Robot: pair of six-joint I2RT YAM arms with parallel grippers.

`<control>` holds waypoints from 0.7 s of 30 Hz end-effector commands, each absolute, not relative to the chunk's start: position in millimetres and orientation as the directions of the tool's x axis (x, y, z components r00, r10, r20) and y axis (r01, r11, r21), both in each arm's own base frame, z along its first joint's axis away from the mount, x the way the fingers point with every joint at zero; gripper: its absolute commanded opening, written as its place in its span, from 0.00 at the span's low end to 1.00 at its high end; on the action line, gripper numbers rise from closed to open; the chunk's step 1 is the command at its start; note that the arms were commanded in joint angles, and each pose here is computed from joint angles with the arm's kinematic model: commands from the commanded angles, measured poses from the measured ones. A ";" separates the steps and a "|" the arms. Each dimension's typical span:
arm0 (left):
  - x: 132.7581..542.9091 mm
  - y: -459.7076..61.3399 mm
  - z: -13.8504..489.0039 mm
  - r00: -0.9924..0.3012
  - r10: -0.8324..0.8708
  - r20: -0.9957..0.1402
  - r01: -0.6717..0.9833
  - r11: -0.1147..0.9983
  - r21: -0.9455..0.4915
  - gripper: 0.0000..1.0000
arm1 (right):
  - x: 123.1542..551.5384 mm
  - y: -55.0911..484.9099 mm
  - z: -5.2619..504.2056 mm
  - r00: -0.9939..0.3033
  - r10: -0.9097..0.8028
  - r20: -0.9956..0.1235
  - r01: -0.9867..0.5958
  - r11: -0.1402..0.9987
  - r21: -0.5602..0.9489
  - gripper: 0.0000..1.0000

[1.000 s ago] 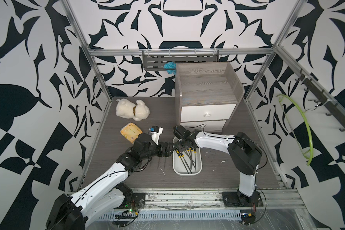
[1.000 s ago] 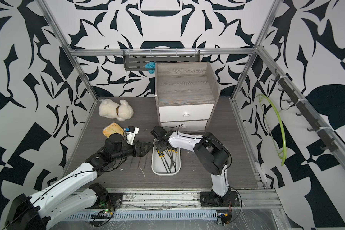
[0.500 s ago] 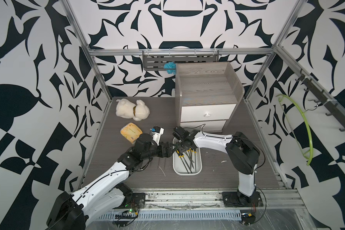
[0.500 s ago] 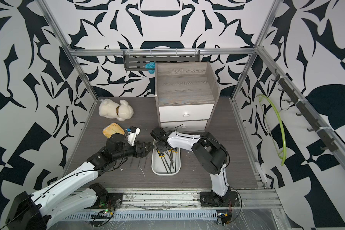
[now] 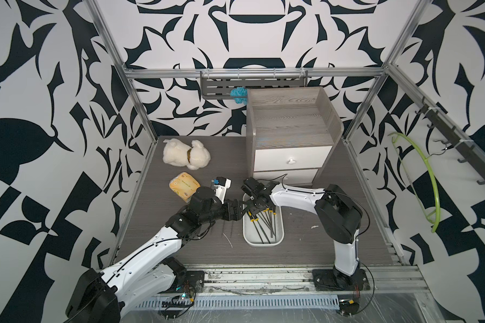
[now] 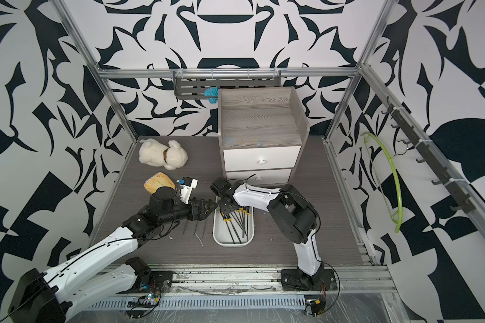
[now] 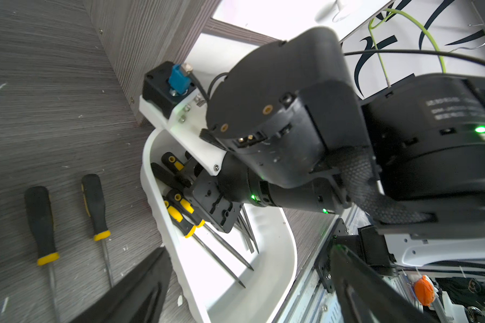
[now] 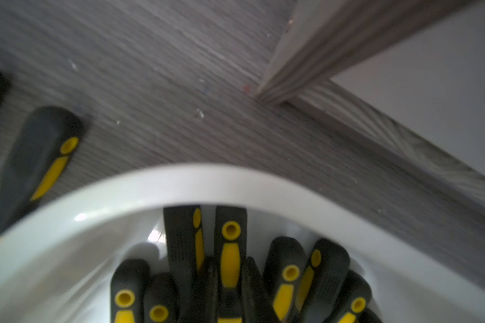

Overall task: Take the file tool out of the storage box
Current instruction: Pick up the file tool from the storage box.

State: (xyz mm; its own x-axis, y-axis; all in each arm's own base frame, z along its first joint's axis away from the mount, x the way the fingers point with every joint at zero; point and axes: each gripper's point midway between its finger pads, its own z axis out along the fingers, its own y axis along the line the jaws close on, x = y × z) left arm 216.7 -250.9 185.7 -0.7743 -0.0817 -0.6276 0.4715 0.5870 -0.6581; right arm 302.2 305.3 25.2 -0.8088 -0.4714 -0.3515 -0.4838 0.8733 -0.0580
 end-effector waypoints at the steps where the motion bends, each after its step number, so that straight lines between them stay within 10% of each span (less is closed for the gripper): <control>1: 211.1 -257.3 208.7 -0.752 -0.079 -0.654 0.525 0.528 -0.667 0.95 | 294.3 316.5 46.1 -0.802 -0.454 -0.390 -0.500 0.866 0.020 0.08; 21: 200.9 -272.0 223.1 -0.755 -0.114 -0.645 0.568 0.377 -0.732 0.96 | 295.4 301.1 178.8 -0.752 -0.154 -0.641 -0.508 0.754 0.415 0.01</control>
